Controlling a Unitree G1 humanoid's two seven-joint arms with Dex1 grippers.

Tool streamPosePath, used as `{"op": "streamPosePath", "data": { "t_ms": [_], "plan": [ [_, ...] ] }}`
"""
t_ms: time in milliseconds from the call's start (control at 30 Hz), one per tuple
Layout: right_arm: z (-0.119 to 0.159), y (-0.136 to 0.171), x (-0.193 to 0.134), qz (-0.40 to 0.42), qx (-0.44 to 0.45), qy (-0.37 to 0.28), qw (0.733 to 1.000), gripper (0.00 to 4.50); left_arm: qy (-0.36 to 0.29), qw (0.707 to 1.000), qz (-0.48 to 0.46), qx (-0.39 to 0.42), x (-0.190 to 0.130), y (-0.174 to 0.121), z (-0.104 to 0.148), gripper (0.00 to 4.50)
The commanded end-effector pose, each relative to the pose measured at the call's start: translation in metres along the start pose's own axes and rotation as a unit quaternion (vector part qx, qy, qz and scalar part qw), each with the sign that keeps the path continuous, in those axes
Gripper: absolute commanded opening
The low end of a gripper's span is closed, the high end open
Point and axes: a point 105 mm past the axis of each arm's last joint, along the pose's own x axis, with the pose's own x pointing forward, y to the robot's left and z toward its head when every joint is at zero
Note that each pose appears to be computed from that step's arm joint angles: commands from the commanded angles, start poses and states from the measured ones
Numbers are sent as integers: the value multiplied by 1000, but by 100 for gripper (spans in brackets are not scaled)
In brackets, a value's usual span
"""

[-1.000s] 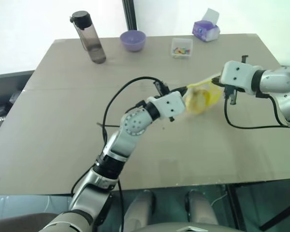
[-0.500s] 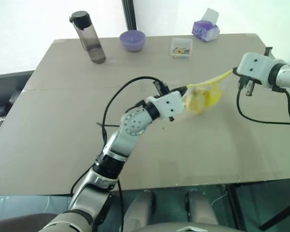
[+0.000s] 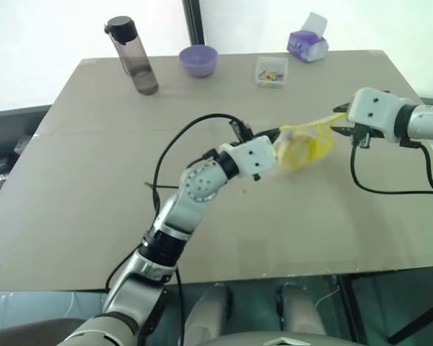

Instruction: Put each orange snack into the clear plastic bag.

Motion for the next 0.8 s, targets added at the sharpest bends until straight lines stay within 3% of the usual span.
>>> {"op": "streamPosePath", "data": {
  "t_ms": [33,167,267,333,800],
  "plan": [
    [10,-7,-4,-18,-9,-17,1000,173,-20,1000,8,12,1,6,10,0],
    [13,-5,-2,-15,-8,-24,1000,173,-20,1000,8,12,1,6,9,0],
    [15,-4,-1,-12,-7,-29,999,89,-20,1000,7,12,1,6,9,0],
    [16,-5,-2,-12,-8,-30,999,2,-20,1000,8,12,2,6,9,0],
    [17,-6,-5,-14,-11,-30,999,2,-21,1000,6,11,2,4,9,0]
  ]
}}
